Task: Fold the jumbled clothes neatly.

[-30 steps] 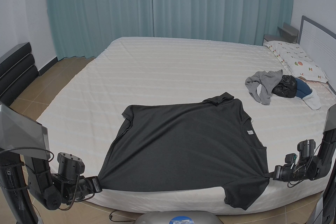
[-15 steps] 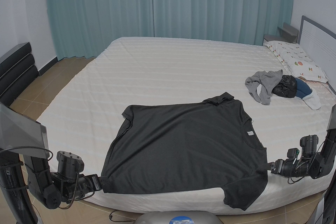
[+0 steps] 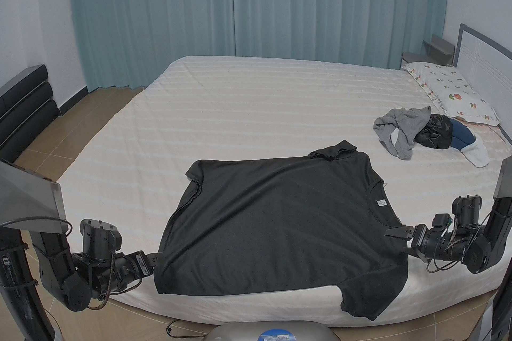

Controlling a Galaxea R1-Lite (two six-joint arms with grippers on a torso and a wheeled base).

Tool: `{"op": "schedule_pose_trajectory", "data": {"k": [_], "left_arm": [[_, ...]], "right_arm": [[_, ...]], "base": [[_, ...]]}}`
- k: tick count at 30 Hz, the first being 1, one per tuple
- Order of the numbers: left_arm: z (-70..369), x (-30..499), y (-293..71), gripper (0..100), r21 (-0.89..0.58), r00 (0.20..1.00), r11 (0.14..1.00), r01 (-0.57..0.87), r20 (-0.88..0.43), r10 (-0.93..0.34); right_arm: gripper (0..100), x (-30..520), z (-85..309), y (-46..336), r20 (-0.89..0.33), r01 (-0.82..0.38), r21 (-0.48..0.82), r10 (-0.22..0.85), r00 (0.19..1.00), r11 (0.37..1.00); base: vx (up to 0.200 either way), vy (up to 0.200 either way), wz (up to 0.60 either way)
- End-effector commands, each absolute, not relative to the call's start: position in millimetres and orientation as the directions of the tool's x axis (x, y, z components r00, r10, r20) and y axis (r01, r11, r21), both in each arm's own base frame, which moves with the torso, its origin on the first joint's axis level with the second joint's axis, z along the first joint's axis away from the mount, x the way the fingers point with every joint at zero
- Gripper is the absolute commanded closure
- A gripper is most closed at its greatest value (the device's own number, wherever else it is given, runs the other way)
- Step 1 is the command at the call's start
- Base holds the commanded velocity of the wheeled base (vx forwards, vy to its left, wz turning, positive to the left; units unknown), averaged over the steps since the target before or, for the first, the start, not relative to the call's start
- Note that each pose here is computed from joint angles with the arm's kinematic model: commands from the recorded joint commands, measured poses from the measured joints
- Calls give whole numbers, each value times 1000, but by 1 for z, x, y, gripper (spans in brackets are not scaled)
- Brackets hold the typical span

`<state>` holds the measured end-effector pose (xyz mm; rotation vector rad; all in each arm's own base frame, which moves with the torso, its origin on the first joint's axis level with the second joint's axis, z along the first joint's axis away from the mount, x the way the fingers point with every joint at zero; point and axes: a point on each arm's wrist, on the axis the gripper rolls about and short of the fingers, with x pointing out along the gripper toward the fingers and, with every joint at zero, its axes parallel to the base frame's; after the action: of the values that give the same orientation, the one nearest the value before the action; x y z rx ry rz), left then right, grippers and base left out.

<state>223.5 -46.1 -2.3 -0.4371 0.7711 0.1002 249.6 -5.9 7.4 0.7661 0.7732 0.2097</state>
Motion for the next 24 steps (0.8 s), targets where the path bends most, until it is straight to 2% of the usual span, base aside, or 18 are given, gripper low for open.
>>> {"op": "schedule_pose_trajectory", "data": {"k": [1,8,16,20,24], "left_arm": [[1,231,-44,0,-383,739,884,-269,-671,-66],[-1,231,-41,0,-408,729,873,-269,-678,-92],[1,235,-42,0,-418,741,869,-266,-665,-94],[5,238,-43,0,-460,756,840,-288,-648,-96],[6,239,-44,0,-465,759,839,-282,-643,-101]], "right_arm": [[0,252,5,-7,-546,126,712,431,718,691],[0,251,7,-7,-533,128,723,431,728,679],[0,251,8,-6,-531,129,726,432,729,676],[0,251,9,-6,-529,126,726,431,731,676],[0,252,11,-6,-520,116,727,431,738,677]], "base": [[0,0,0],[0,171,0],[0,0,0],[0,0,0],[200,0,0]]}}
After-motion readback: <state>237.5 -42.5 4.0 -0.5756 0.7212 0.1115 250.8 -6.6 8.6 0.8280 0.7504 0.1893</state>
